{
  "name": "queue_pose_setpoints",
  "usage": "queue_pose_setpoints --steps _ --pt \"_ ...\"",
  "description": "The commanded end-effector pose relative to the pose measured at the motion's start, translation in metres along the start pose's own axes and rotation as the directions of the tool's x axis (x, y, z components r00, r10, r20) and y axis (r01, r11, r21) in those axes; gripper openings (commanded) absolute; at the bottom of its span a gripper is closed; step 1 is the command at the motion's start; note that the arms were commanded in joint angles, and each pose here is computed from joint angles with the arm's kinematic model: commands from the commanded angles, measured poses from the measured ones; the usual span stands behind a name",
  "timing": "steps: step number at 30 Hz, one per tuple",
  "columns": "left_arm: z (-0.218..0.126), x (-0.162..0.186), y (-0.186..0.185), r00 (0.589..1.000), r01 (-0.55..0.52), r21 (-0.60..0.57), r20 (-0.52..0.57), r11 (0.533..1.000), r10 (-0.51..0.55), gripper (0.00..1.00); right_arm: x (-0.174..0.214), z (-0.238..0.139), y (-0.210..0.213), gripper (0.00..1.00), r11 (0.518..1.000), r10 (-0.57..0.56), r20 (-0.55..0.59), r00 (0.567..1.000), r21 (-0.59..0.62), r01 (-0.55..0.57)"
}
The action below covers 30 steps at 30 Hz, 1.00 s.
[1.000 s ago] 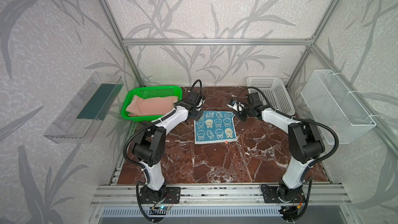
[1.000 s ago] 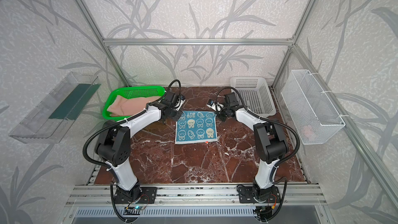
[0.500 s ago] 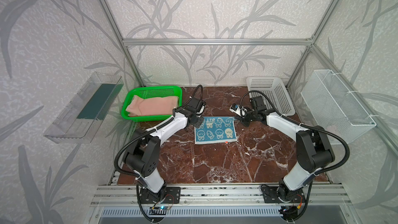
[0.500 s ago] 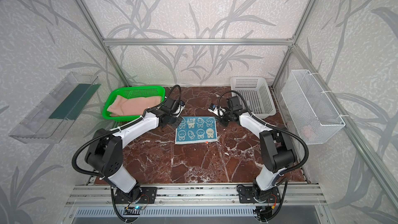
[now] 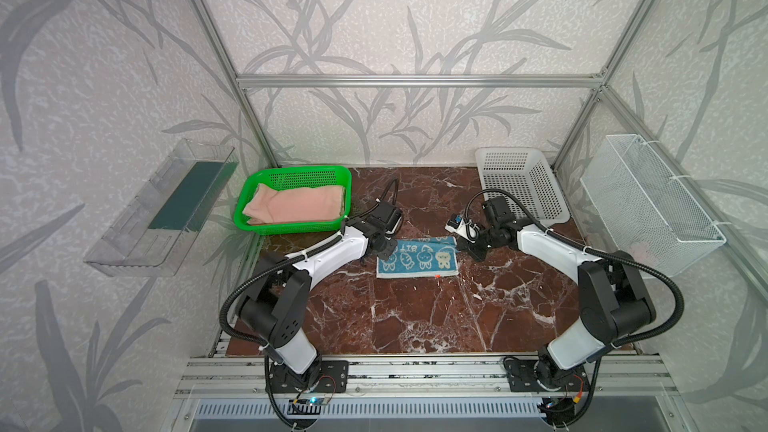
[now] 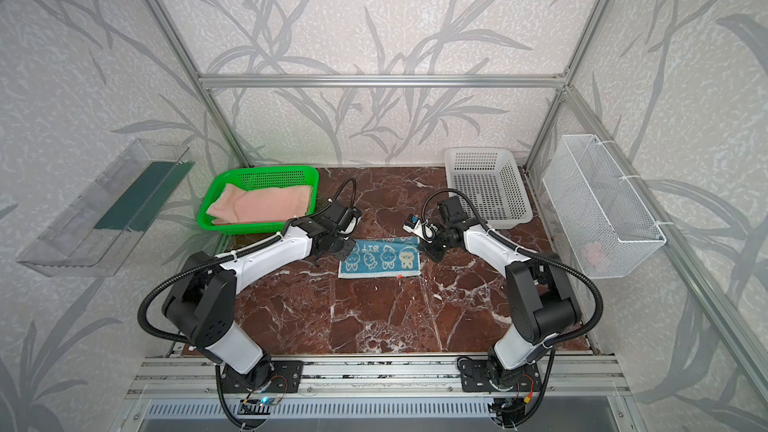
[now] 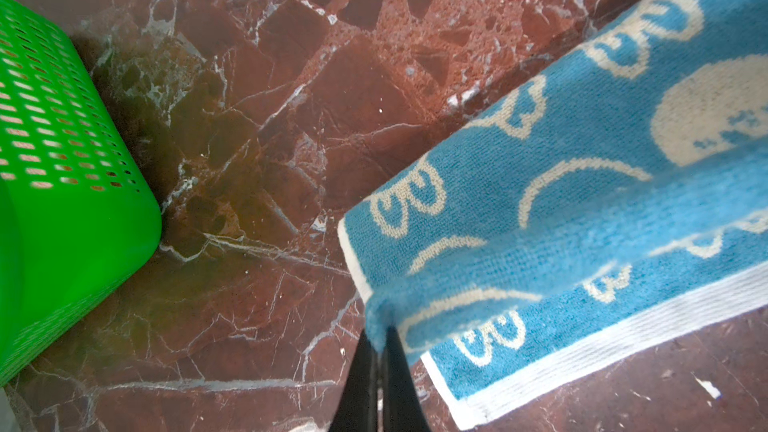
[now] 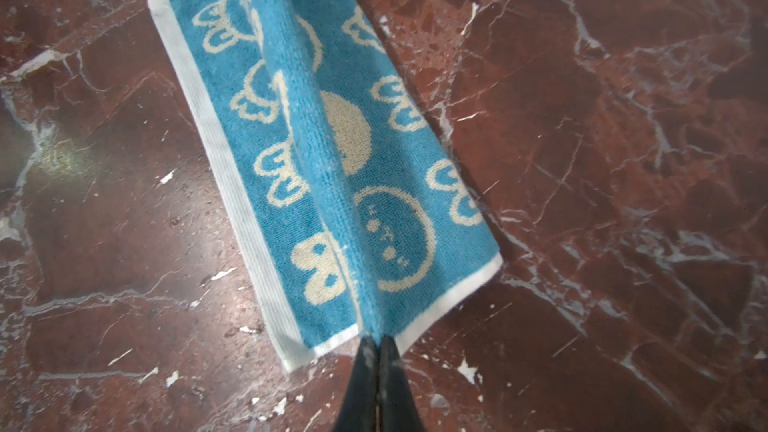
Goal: Fold and stack the towels
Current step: 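Fold the far edge over toward the robot with both grippers, then release the folded strip and open both grippers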
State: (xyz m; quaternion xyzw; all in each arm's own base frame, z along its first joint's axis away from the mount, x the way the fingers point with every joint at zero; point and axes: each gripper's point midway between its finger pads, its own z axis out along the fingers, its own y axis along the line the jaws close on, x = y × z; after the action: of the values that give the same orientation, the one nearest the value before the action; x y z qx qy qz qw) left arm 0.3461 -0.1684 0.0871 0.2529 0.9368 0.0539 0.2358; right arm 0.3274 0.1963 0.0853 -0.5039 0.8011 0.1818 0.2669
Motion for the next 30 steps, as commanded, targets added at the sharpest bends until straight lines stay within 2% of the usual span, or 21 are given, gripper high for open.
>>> queue_pose_setpoints --steps 1,19,25,30 --pt "0.000 0.013 0.007 0.998 0.036 -0.047 -0.044 0.998 -0.038 0.00 0.000 -0.010 0.014 0.00 1.000 0.021 -0.006 1.000 -0.015 -0.021" --pt "0.001 0.031 -0.009 0.996 0.037 -0.029 -0.084 0.999 -0.039 0.00 0.028 0.002 0.049 0.00 0.996 0.046 -0.171 0.984 -0.072 -0.059" --pt "0.007 0.035 -0.018 0.994 0.038 0.004 -0.102 0.999 -0.038 0.00 0.041 0.014 0.052 0.00 0.994 0.048 -0.260 0.965 -0.079 -0.071" --pt "0.010 0.039 -0.027 0.992 0.039 0.045 -0.120 0.998 -0.033 0.00 0.043 0.022 0.052 0.02 0.994 0.051 -0.275 0.960 -0.075 -0.074"
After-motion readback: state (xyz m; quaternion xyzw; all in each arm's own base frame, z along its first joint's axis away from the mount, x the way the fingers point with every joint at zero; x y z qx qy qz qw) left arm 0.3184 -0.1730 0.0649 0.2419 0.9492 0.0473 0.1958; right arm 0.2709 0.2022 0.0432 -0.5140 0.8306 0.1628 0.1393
